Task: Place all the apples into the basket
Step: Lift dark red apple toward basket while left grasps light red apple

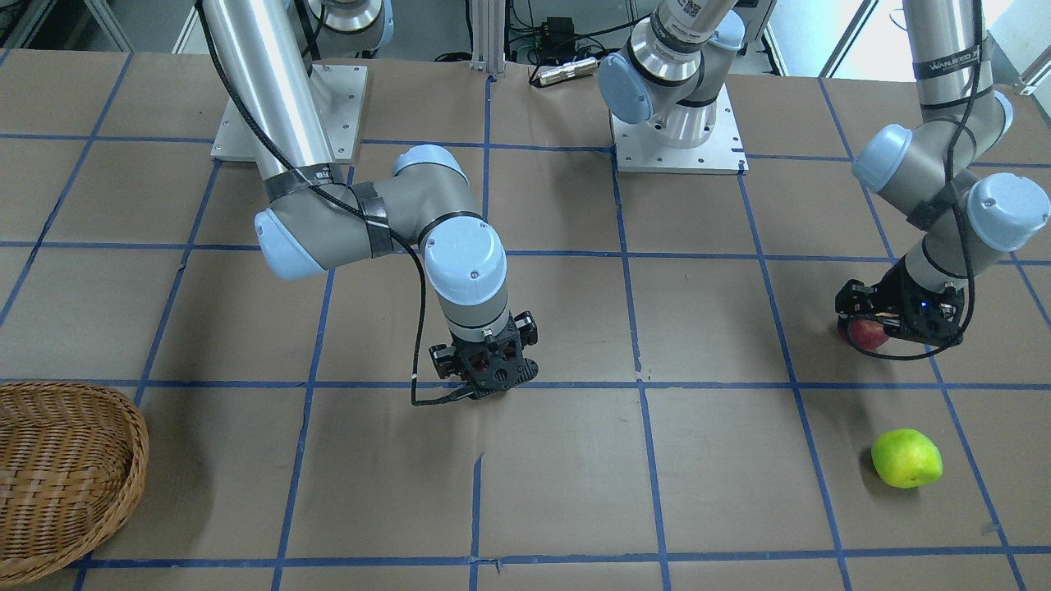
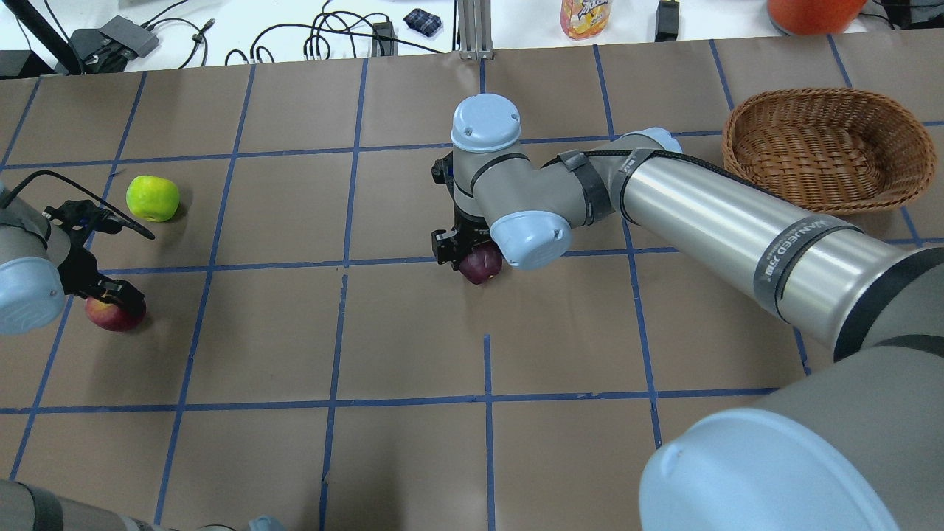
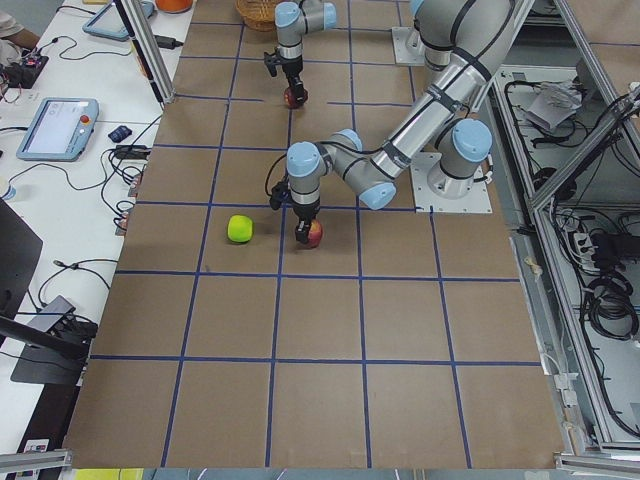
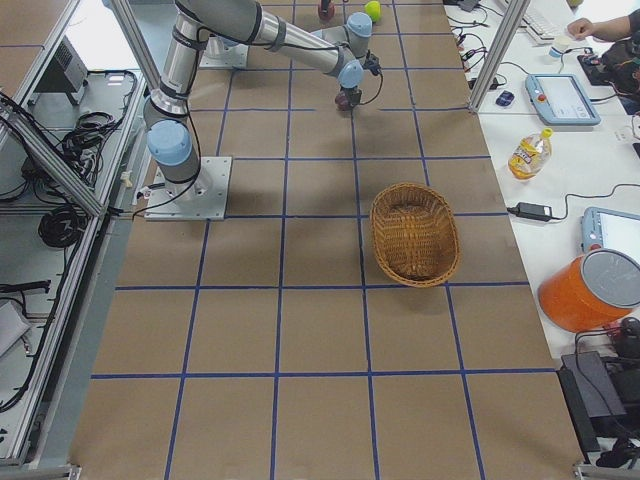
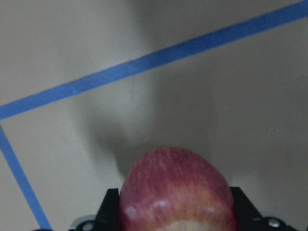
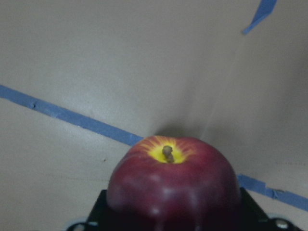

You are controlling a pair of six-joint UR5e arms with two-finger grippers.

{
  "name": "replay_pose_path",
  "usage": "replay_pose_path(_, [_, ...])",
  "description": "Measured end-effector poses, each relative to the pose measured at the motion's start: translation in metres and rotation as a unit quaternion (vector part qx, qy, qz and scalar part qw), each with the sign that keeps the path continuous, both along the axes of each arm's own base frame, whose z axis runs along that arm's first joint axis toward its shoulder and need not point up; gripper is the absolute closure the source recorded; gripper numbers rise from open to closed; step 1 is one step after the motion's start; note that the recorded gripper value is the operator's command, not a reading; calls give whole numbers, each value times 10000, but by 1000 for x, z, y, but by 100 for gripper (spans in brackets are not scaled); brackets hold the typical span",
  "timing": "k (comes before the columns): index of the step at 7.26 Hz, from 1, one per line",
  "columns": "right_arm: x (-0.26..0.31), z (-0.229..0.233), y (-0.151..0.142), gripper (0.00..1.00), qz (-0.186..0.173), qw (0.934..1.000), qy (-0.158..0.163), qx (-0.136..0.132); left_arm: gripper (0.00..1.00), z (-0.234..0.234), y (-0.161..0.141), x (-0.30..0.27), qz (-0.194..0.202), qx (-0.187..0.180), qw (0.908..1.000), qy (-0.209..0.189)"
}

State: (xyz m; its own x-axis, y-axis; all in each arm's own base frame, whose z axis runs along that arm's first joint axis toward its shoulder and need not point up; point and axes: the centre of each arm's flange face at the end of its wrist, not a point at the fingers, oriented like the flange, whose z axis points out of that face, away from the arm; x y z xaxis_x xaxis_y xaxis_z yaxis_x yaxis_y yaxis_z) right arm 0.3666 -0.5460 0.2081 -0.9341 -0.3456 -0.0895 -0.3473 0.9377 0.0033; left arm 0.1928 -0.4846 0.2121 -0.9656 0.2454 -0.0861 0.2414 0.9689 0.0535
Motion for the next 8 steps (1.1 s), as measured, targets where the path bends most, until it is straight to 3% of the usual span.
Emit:
replay_pose_path(2, [-47, 57, -17, 100, -397, 9992, -26, -103, 80, 23, -11, -75, 310, 38, 9995, 79])
replay_pose_path(3, [-103, 93, -36, 100, -846, 9964, -22, -103, 79, 28, -16, -125, 618, 52, 9980, 131])
replay_pose_path(5, [-238, 151, -76, 100, -1878, 9821, 54, -155, 78, 34, -33, -253, 1617, -148, 9861, 341])
replay_pose_path(6, [-301, 166, -89, 100, -2282, 9733, 126, -203, 74, 42, -43, -317, 2083, -263, 9761, 556])
replay_pose_path(7, [-364, 170, -97, 100, -2506, 9675, 232, -239, 73, 45, -50, -376, 2419, -299, 9670, 747])
replay_pose_path(8, [-427, 159, -104, 100, -2567, 9657, 327, -209, 71, 42, -52, -430, 2501, -293, 9640, 851])
